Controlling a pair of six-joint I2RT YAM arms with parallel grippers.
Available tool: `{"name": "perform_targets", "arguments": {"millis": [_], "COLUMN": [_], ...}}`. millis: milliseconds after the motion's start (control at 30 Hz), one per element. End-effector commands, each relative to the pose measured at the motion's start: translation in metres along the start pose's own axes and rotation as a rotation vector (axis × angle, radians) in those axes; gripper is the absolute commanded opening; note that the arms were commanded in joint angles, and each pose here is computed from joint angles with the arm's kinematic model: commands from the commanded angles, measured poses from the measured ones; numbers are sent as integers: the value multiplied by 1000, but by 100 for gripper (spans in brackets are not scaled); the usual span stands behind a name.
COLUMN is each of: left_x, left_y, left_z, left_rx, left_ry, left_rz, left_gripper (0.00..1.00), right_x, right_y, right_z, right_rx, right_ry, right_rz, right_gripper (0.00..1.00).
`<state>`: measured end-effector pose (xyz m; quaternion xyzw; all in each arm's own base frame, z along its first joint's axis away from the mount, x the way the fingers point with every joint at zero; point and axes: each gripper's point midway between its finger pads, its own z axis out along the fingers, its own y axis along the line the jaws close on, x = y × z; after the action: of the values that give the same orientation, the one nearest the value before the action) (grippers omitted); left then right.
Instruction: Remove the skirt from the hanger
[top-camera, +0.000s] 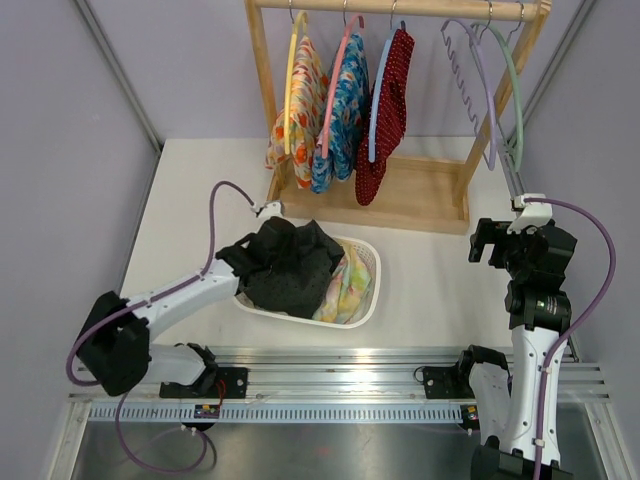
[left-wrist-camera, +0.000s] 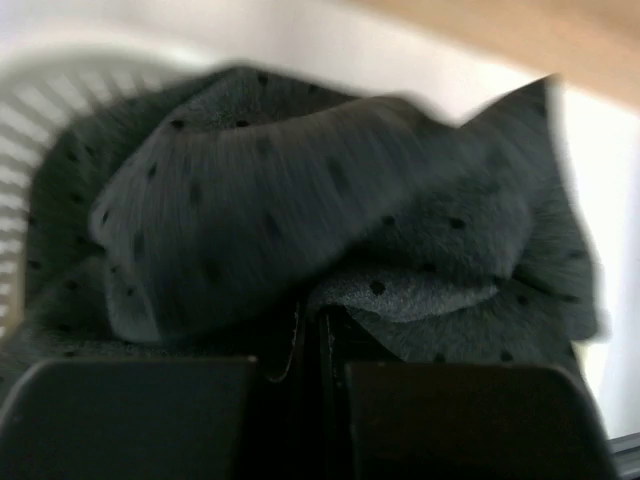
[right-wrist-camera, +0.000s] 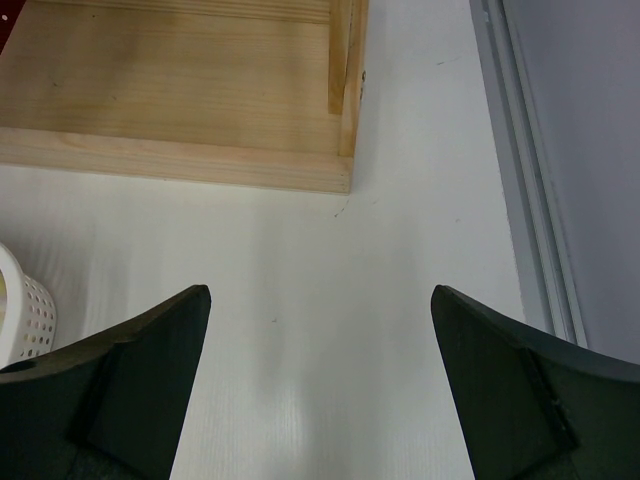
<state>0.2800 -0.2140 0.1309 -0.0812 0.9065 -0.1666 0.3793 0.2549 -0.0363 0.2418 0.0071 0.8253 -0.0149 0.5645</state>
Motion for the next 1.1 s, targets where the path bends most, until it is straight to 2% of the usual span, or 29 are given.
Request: {"name": "perform_targets", "arguments": {"millis": [0,67,167,200,267,300,367,400,433,467,500,567,667,767,867,933,967,1033,1067], "left_x": [32,43,29,21,-4,-20,-33,-40,-46,-51,-53,-55,-49,-39,-37,-36,-36,-37,-33], "left_y": [-10,-3,-11,-16,-30,-36,-44,-48,-50,-53,-54,-58,-61,-57,-43,-32,-30,-25,-21], "left_z": [23,33,23,18,-6,-23,-42,-52,-61,-75,-83,-102,-122,-142,-155,-162,-164,-172,-170], "left_rx": [76,60,100,121,196,240,299,326,347,385,398,454,532,613,616,607,605,613,606], "left_ry": [84,107,68,45,-32,-88,-131,-158,-182,-204,-205,-221,-225,-260,-329,-372,-384,-412,-403], "left_rz": [-42,-26,9,20,60,88,132,153,196,215,240,319,438,566,582,540,520,469,459], "left_gripper": [0,0,16,35,56,77,94,99,99,99,99,99,99,99,99,99,99,99,99], "right_x": [-13,-13,-10,-11,-12,-26,-23,-26,-41,-33,-46,-44,-61,-92,-137,-167,-172,-191,-191], "right_y": [1,5,19,27,37,43,53,62,66,75,87,107,121,118,120,127,125,147,154], "right_z": [-1,-4,-9,-11,-22,-31,-47,-54,-66,-77,-89,-106,-115,-106,-109,-104,-84,-81,-57], "right_rx": [-8,-36,-122,-170,-233,-276,-333,-387,-410,-459,-534,-664,-780,-783,-769,-788,-757,-787,-772], "right_ry": [-50,-44,-23,-20,4,-21,19,20,-14,33,11,55,75,61,-23,-47,-8,-22,23], "right_rz": [-16,-35,-71,-83,-133,-181,-206,-215,-260,-244,-247,-205,-143,-115,-111,-98,-84,-128,-128], "right_gripper": [100,99,99,99,100,99,100,100,99,100,99,99,99,99,99,99,99,100,99]}}
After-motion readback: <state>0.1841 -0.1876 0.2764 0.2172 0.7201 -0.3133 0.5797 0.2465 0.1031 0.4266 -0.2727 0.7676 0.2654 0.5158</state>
